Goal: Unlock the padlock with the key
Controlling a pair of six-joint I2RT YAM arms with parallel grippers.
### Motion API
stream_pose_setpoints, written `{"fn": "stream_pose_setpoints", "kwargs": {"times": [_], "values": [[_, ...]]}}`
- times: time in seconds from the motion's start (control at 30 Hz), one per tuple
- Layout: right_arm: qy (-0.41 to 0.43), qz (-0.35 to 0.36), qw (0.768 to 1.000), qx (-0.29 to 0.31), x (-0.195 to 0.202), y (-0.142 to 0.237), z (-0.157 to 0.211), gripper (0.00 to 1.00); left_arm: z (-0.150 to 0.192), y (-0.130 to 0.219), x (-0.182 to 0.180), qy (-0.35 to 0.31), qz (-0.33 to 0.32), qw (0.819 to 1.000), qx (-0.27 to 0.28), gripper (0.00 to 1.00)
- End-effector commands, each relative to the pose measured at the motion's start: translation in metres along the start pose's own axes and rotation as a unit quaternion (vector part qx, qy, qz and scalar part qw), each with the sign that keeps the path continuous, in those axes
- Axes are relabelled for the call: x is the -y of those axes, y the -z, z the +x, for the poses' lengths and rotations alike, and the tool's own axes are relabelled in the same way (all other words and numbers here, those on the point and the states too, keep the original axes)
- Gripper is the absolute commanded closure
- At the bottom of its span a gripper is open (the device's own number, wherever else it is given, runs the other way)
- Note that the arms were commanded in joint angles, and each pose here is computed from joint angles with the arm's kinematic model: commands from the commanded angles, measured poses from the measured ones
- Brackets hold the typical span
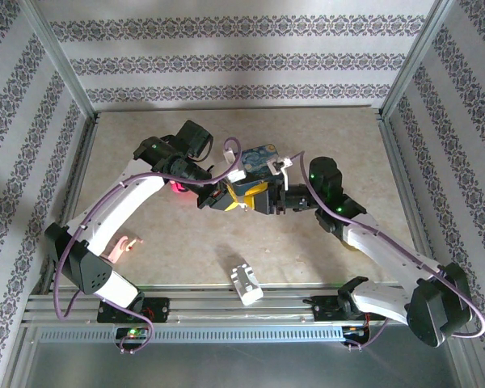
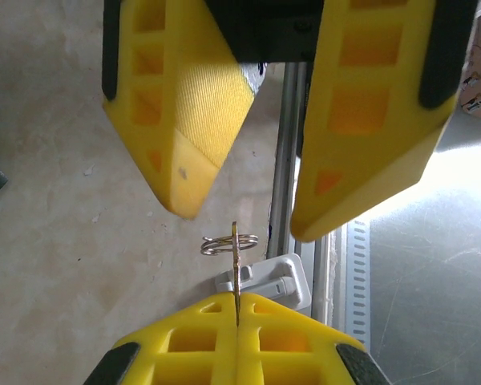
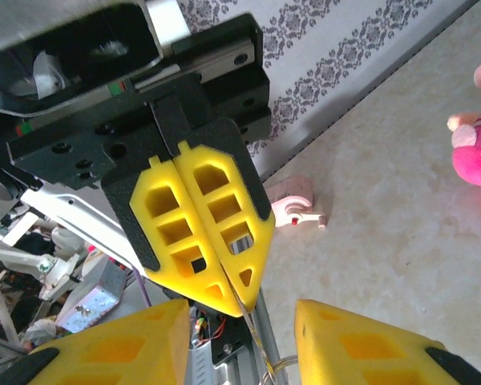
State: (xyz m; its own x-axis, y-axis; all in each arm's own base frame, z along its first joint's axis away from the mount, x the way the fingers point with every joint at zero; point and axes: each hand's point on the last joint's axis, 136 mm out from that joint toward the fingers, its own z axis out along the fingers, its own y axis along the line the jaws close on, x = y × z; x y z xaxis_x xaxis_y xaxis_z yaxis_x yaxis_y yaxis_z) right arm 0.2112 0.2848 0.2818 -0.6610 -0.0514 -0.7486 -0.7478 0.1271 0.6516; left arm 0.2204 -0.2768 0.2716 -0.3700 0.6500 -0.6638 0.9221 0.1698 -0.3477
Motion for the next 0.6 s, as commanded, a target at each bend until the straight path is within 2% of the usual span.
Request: {"fn": "stream_pose_setpoints", "kwargs": {"times": [0.0, 0.57], "values": [[0.021, -0.014, 1.000, -0.009, -0.0092, -0.0036, -0.0031, 0.62, -0.0043, 0.0055, 0.0123, -0.021, 0.008, 1.000, 0.004, 1.00], [0.004, -0.016, 0.999, -0.028, -0.0016, -0.0109, 0.0063, 0.71, -0.0077, 0.0069, 0.0079, -0.014, -0.006, 1.000, 0.015, 1.00]]}}
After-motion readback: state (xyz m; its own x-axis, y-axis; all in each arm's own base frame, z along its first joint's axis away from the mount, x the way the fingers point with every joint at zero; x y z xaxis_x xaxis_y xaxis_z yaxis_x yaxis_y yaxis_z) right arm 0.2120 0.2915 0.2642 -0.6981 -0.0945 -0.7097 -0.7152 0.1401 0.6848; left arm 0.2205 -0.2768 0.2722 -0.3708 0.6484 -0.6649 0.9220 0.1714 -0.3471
